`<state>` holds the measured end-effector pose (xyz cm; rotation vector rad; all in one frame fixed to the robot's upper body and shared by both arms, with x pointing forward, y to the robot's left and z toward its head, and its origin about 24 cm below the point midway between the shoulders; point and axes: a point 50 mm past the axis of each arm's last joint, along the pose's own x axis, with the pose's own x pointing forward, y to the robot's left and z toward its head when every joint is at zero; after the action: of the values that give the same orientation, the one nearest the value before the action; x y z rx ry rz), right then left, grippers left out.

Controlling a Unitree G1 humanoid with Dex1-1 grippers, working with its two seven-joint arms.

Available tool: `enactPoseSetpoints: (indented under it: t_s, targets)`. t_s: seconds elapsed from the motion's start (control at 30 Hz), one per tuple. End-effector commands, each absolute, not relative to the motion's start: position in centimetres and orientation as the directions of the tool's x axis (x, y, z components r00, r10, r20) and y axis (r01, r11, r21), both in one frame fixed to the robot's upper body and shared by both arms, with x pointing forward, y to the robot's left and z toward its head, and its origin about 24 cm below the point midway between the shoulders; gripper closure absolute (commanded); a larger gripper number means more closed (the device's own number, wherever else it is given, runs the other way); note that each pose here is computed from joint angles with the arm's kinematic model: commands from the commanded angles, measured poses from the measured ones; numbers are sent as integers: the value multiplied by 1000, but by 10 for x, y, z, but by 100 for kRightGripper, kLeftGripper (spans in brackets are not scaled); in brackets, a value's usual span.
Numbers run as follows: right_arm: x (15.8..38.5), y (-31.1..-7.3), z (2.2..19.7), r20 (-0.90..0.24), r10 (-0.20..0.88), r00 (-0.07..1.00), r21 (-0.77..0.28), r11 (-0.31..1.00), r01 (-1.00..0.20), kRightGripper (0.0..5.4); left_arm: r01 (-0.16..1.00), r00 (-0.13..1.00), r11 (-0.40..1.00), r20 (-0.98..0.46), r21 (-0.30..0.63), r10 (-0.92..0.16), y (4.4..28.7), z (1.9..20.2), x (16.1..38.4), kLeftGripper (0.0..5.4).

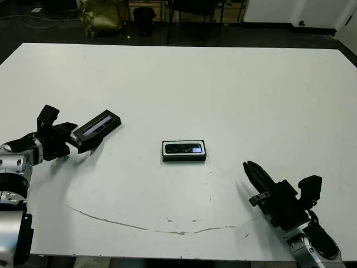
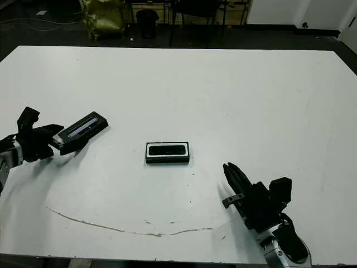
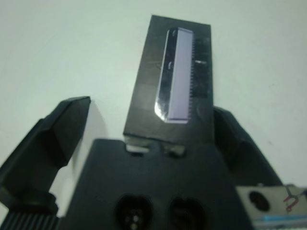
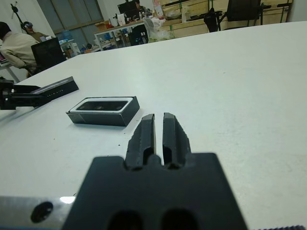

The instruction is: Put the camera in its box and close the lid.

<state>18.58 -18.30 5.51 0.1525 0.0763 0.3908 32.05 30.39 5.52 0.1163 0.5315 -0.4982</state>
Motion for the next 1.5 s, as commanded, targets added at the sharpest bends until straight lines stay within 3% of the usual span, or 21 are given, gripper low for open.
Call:
enactPoseSetpoints:
  t_s: [0.03,0.27,0.53,0.67,0.9,1.07,1.23,1.37,1.5]
  targets:
    - [183,-186,52,-67,384,921,167,914,-369,540,488,661,869,-619,-77,-425,304,30,307,2]
    - [184,-187,50,-74,377,923,180,916,-360,540,577,617,816,-666,22,-418,299,28,309,83]
    - [184,-188,51,-77,375,924,160,919,-360,540,666,525,746,-704,-9,-478,291,32,312,271]
    - [183,-188,51,-80,373,924,160,920,-358,540,724,501,688,-726,53,-471,291,36,314,280]
    - [183,-187,50,-82,373,924,183,917,-354,540,729,487,683,-731,38,-478,291,38,314,280]
    - [184,-187,49,-92,367,925,164,922,-350,540,709,541,704,-665,31,-515,289,45,318,280]
    - [183,-187,51,-82,376,923,174,917,-358,540,695,643,717,-489,52,-589,284,84,335,280]
    - [183,-186,50,-81,381,921,187,913,-361,540,751,641,647,-376,129,-669,267,131,343,280]
    - [183,-185,50,-88,377,922,178,917,-358,540,805,593,546,-351,234,-725,239,172,339,280]
